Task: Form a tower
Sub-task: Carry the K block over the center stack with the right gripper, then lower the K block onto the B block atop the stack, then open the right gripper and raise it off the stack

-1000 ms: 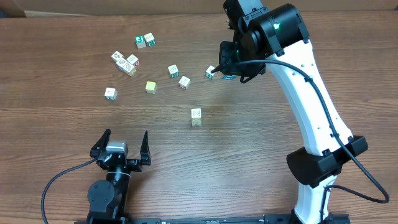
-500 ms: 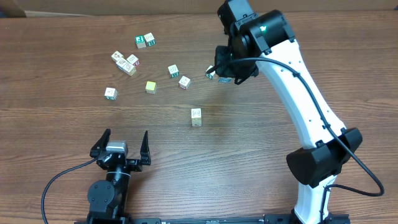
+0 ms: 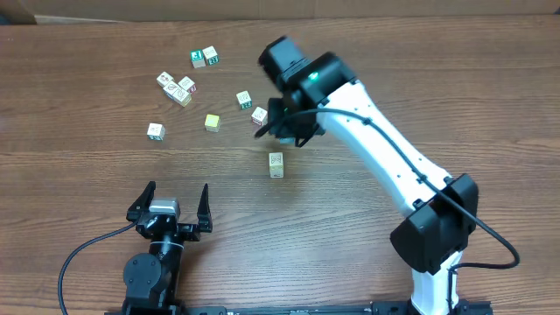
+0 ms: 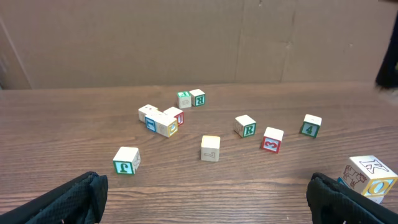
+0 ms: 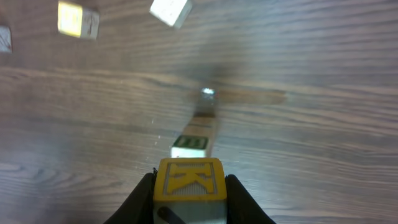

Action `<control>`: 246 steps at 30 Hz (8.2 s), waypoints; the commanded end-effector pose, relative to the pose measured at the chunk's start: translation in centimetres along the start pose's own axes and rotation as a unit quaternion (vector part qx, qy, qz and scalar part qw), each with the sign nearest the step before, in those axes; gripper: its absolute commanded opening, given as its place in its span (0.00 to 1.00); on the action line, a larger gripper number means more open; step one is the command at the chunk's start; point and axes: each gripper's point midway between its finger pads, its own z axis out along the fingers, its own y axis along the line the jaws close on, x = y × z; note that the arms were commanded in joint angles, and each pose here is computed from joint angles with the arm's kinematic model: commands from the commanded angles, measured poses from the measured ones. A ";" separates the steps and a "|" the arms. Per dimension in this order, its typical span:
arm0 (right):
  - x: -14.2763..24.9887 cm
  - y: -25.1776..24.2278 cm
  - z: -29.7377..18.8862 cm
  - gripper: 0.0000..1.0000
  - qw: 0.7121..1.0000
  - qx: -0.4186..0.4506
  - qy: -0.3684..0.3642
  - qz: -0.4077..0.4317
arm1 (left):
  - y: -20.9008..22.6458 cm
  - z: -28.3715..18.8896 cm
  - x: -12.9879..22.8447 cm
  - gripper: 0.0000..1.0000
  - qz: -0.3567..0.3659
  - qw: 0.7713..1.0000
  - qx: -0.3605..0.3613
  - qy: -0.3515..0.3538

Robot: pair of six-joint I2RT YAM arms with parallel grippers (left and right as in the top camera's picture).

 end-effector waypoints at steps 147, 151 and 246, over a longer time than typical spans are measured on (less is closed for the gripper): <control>3.6 0.7 5.1 0.44 0.996 0.086 0.003 -0.021 | 0.0 0.0 -0.1 1.00 0.007 1.000 0.002 -0.005; 3.7 0.8 5.1 0.38 0.996 0.082 0.005 -0.020 | 0.0 0.0 -0.1 1.00 0.007 1.000 0.002 -0.005; -7.1 -10.3 4.3 1.00 0.981 0.090 -0.087 0.147 | 0.0 0.0 -0.1 1.00 0.007 1.000 0.003 -0.005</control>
